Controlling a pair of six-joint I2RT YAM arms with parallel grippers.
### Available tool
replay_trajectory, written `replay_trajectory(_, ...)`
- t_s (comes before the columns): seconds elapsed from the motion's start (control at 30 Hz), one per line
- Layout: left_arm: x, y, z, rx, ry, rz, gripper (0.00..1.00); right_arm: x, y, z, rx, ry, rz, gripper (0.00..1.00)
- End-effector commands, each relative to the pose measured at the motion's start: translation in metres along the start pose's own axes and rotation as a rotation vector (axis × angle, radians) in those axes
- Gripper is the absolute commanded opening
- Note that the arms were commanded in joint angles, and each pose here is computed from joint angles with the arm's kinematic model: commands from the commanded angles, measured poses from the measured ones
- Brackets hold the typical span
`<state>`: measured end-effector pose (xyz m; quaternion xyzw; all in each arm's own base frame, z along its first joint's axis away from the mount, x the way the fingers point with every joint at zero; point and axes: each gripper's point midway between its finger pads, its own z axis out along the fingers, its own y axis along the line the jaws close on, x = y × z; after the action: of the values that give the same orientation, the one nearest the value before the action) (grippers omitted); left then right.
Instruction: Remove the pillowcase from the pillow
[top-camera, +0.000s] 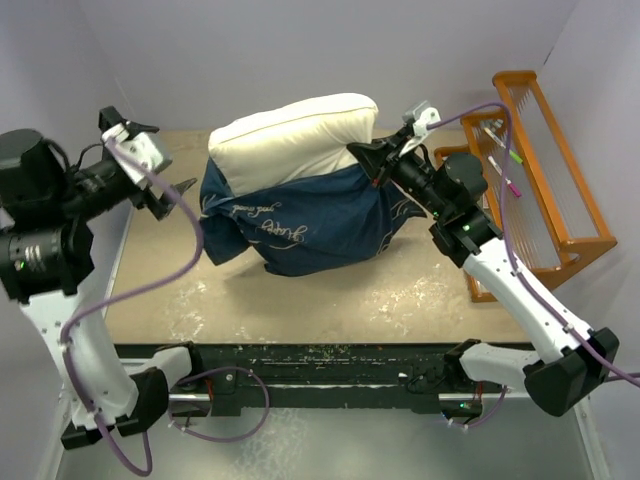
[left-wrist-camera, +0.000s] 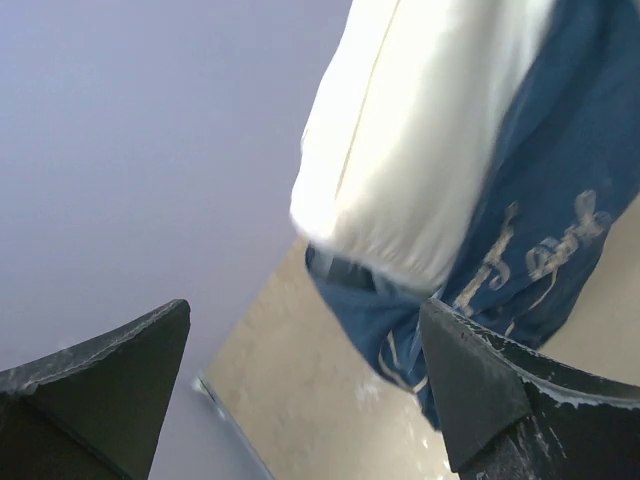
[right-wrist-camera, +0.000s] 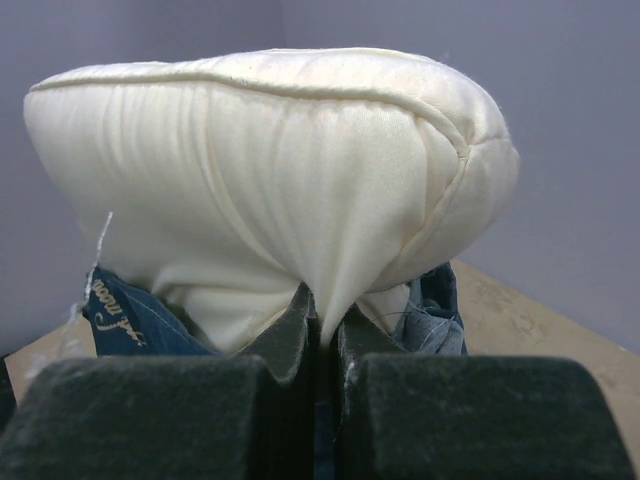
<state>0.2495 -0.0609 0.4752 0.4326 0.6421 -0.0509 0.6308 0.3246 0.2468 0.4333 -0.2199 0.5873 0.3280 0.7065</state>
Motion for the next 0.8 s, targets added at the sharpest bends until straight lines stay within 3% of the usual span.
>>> replay_trajectory(0.0,-0.050,-0.021,-0.010,0.101,-0.169,0.013,0.99,-0.066,0.030,0.011,-0.095,-0.192,-0.033,0.00)
replay_trajectory(0.2,-0.042,-0.015,0.010,0.184,-0.192,-0.093,0.99,-0.050,0.079,0.038,-0.185,-0.148,-0.034,0.00)
replay_trajectory(0.37,-0.022,-0.026,0.046,0.235,-0.105,-0.126,0.99,-0.044,0.107,0.056,-0.245,-0.135,-0.020,0.00)
replay_trajectory(0.67,0.005,-0.045,0.074,0.334,-0.026,-0.203,0.99,-0.036,0.115,0.064,-0.261,-0.111,-0.019,0.00)
replay_trajectory(0.73,0.011,-0.054,0.079,0.366,-0.004,-0.236,0.88,-0.035,0.114,0.065,-0.255,-0.105,-0.018,0.00)
replay_trajectory(0.77,0.016,-0.057,0.081,0.372,0.014,-0.251,0.77,-0.035,0.112,0.066,-0.245,-0.103,-0.016,0.00)
